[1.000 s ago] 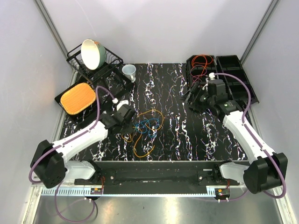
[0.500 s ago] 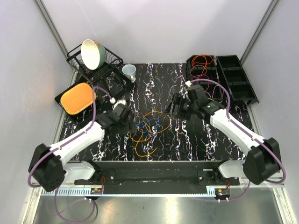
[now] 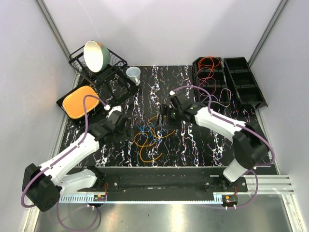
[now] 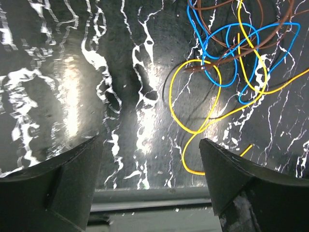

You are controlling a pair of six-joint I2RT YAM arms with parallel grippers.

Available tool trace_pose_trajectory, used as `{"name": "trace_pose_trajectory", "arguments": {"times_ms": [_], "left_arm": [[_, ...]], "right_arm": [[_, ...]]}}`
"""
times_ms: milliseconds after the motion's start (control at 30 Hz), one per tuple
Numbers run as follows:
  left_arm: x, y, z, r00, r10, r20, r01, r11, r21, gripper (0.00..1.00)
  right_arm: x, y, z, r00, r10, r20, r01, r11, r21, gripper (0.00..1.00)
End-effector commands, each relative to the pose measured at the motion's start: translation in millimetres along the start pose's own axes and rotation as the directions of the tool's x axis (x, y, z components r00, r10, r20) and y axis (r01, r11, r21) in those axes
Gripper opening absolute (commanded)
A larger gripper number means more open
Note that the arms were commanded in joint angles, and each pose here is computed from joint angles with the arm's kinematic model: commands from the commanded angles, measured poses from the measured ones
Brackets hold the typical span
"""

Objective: Untangle the cables

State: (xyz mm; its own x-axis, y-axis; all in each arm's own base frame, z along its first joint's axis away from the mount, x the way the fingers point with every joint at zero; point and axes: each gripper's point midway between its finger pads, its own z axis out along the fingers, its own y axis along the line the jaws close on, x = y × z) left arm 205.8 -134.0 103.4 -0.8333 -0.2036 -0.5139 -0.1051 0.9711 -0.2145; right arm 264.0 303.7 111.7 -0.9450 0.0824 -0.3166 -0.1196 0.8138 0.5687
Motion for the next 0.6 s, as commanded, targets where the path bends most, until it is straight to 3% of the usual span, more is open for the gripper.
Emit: {"name": "trace_pose_trajectory", "arguments": {"times_ms": [0, 233, 500, 567], "left_arm": [[-31, 3, -37, 0.996, 0.048, 0.078, -0.047, 0.999, -0.007, 0.85], [-60, 41, -67, 0.963, 0.169, 0.208, -0.134, 0.976, -0.173, 0.86], [-64, 39, -71, 0.955, 0.147, 0.259, -0.113, 0.984, -0.139, 0.86], [-64, 38, -70, 0.955, 0.152, 0.256, -0.121, 0.984, -0.133, 0.86]], "right_arm": [[-38, 46, 5, 0.995, -0.057, 0.081, 0.065, 0.993, -0.094, 0.80], [-61, 88, 29, 0.998, -0.032, 0.061, 0.045, 0.974, -0.222, 0.79], [-65, 102, 67, 0.999, 0.007, 0.048, 0.005, 0.971, -0.237, 0.74], [-67, 110, 71, 0.999, 0.001, 0.047, 0.011, 0.969, -0.249, 0.67]]}}
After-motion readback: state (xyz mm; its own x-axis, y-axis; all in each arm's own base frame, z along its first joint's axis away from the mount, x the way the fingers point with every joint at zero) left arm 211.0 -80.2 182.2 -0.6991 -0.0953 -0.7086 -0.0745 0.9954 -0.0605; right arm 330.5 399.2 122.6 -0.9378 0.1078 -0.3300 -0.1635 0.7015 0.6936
